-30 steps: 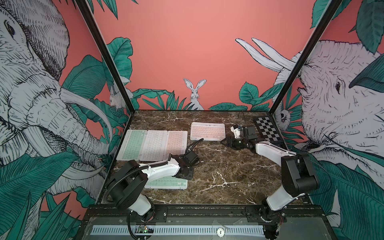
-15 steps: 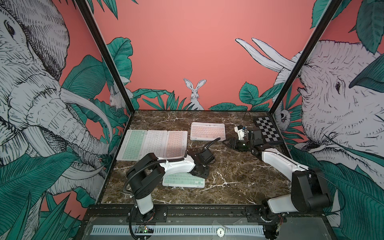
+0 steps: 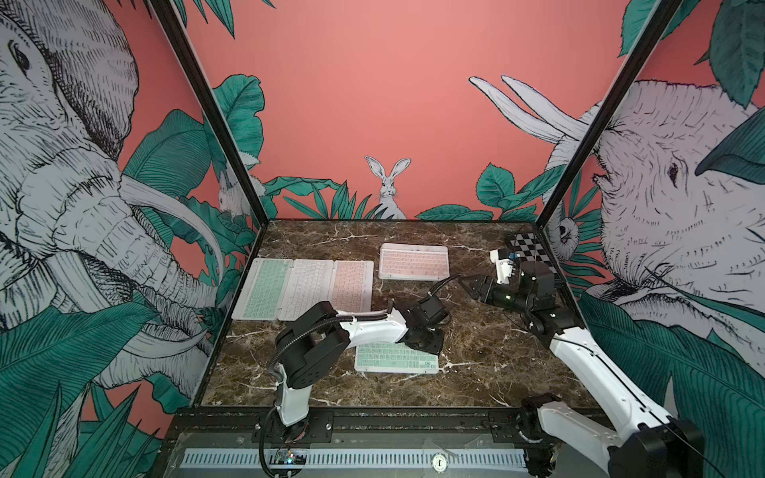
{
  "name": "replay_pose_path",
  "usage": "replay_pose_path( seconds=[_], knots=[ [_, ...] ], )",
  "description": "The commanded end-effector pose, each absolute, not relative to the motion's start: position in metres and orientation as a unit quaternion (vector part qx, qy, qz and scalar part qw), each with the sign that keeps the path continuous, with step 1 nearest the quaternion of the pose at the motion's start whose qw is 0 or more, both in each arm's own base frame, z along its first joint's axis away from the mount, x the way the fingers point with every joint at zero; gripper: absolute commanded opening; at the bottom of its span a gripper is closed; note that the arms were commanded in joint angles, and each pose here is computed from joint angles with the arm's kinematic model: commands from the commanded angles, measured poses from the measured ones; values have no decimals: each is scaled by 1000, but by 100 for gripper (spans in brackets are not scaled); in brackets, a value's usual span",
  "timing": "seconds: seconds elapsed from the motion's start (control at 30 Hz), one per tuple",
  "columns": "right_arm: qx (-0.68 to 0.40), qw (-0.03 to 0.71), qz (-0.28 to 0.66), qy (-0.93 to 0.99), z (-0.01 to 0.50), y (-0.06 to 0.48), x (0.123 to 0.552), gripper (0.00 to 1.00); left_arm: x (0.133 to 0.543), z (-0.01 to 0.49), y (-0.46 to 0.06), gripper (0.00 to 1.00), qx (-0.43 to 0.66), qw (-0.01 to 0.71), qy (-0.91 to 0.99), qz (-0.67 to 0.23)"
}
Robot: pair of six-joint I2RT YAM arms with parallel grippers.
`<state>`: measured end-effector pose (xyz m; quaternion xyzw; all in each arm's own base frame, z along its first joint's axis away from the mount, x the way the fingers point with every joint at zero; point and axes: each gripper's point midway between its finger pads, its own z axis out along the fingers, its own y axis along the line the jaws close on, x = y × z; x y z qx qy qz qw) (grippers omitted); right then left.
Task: Stack the numeric keypads
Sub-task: Move the numeric keypad to the center of the board.
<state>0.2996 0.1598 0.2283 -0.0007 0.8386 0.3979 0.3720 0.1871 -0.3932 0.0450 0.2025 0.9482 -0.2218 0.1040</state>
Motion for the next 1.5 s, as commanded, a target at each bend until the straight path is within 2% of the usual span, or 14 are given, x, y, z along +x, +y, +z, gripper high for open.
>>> replay_pose_path(
  seconds=[0.0,0.13,0.3,0.47,0.87,1.2,1.47],
  knots=[
    [10,354,359,864,203,150,292,60,197,91,-367,52,175,174,943,-221],
    [6,333,322,886,172,149,280,61,199,96,-304,52,133,187,955,-187],
    [-24,295,259,919,133,157,258,61,194,80,-215,55,57,173,971,-156],
    [-51,252,224,940,105,164,236,61,184,58,-170,57,39,162,978,-126],
    [-57,221,225,947,81,181,217,60,184,21,-182,55,73,98,985,-118],
    [-63,188,229,953,67,190,210,60,189,26,-208,54,97,101,978,-155],
    [-53,157,204,965,51,184,200,61,181,19,-220,53,124,87,978,-141]
  ],
)
